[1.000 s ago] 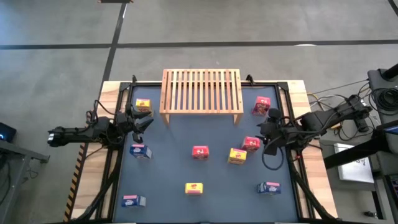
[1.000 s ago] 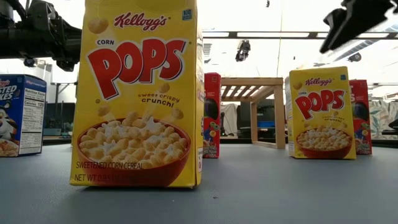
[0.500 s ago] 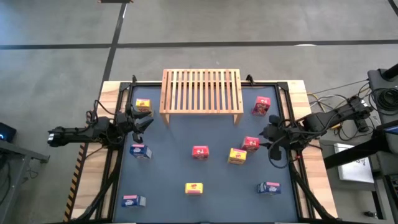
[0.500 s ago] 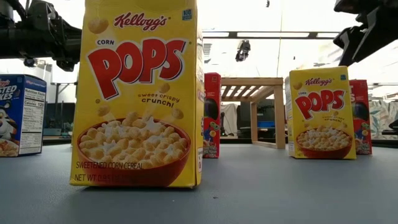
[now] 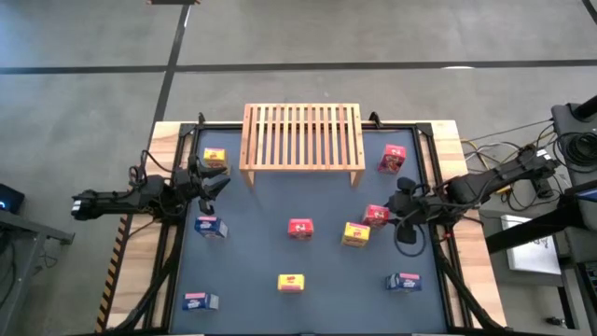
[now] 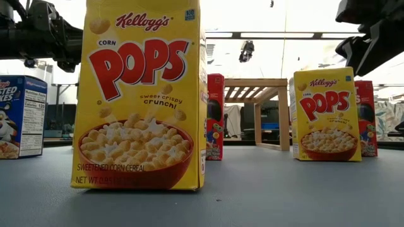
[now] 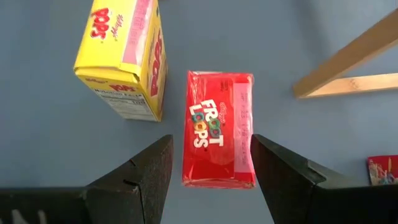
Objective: Stack cereal on shelf
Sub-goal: Put the bottom right red cereal box on the shelf
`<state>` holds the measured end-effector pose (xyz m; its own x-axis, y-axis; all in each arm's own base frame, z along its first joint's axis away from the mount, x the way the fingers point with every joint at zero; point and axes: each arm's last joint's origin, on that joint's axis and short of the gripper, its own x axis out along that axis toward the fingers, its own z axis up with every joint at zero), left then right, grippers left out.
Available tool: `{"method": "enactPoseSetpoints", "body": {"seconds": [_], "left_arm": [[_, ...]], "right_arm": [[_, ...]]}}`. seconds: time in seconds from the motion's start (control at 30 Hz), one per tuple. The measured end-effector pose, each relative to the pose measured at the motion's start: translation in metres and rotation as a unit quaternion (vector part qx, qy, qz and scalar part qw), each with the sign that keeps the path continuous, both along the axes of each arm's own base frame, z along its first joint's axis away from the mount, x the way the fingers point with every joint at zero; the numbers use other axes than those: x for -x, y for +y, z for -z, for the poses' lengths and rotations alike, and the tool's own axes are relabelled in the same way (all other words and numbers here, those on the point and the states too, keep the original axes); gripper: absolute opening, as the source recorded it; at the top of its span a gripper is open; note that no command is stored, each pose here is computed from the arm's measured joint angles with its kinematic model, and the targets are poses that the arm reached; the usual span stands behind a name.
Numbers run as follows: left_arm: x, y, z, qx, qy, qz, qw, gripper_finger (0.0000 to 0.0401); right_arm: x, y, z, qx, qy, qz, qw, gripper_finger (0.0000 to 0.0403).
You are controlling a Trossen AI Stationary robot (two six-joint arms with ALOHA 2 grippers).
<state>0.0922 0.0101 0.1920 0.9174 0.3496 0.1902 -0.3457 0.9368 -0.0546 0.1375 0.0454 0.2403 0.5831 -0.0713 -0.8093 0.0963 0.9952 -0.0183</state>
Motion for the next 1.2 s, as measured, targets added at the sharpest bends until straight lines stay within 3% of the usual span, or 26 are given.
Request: {"method": "enactPoseSetpoints", "body": {"seconds": [0.5, 1.2], "left_arm": [[0.0, 0.0, 0.0, 0.0, 0.0, 0.0, 1.0, 0.016], [0.0, 0.0, 0.0, 0.0, 0.0, 0.0, 1.0, 0.016]], "right_arm": [[-0.015, 0.005, 0.015, 0.023, 0.049, 0.008, 0.999, 0.0206], [-0.014, 0.006, -0.004, -0.003, 0.038, 0.0, 0.999, 0.0206]]}}
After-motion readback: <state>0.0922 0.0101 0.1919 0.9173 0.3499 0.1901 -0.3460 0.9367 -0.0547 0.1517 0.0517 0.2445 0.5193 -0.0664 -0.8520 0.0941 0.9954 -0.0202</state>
